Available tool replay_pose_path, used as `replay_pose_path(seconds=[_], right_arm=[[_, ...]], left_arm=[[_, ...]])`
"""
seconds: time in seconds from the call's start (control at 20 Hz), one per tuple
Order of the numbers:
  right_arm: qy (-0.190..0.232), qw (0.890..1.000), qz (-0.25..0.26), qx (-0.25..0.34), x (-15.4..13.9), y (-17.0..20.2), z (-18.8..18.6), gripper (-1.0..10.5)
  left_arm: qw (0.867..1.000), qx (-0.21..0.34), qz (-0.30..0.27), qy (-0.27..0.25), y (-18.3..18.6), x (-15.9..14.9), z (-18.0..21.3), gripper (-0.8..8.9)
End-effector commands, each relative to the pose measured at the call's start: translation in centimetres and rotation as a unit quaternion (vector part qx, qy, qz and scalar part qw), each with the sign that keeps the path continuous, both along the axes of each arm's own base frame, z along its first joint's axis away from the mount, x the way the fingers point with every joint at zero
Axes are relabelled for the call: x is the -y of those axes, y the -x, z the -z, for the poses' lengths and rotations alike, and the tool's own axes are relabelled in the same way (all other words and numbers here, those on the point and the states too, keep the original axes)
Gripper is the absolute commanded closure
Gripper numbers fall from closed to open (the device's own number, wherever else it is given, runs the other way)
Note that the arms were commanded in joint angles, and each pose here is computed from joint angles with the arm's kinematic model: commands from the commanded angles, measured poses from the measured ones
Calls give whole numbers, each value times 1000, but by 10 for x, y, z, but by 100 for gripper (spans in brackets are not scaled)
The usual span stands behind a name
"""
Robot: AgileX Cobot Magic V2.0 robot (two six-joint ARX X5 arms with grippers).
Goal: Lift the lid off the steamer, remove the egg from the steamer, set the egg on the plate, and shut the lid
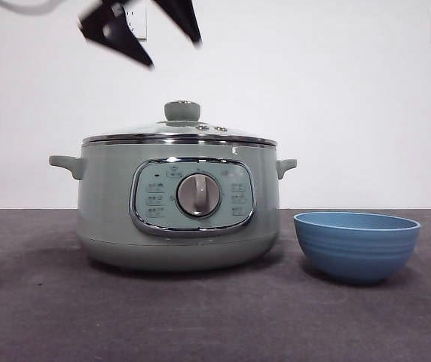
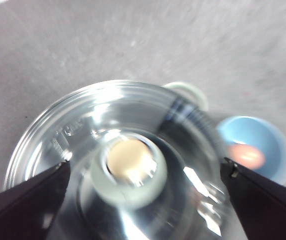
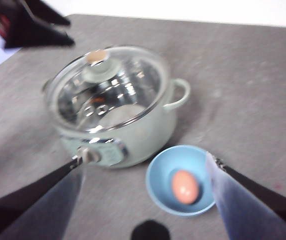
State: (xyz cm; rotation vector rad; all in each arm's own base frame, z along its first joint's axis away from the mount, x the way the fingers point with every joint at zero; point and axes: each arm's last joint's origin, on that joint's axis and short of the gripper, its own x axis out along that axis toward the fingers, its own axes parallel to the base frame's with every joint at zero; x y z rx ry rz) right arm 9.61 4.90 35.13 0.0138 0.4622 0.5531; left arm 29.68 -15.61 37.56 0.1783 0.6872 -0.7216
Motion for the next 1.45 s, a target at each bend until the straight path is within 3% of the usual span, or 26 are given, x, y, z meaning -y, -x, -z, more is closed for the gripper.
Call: replay_pose_path(seconds=[0.05, 0.45, 0.5, 0.6, 0.65, 1.45], right_arm=[[-10, 999, -28, -22, -1, 2, 3, 534], [-15, 987, -102, -127, -3, 10, 18, 547], [-18, 983, -114, -142, -4, 10, 19, 602], [-22, 979, -127, -159, -4, 11, 21, 871], [-23, 978, -131, -162, -4, 12, 22, 968], [-23, 978, -131, -163, -4, 12, 22, 946]], left_arm=[[1000, -20, 12, 18, 25, -10, -18, 315], [996, -66, 39, 46, 108, -48, -56, 329], [996, -66, 39, 45, 118, -54, -59, 422], [996, -65, 38, 45, 133, -61, -64, 728], [996, -63, 38, 45, 137, -63, -65, 836], [997, -55, 37, 50, 143, -67, -69, 817]])
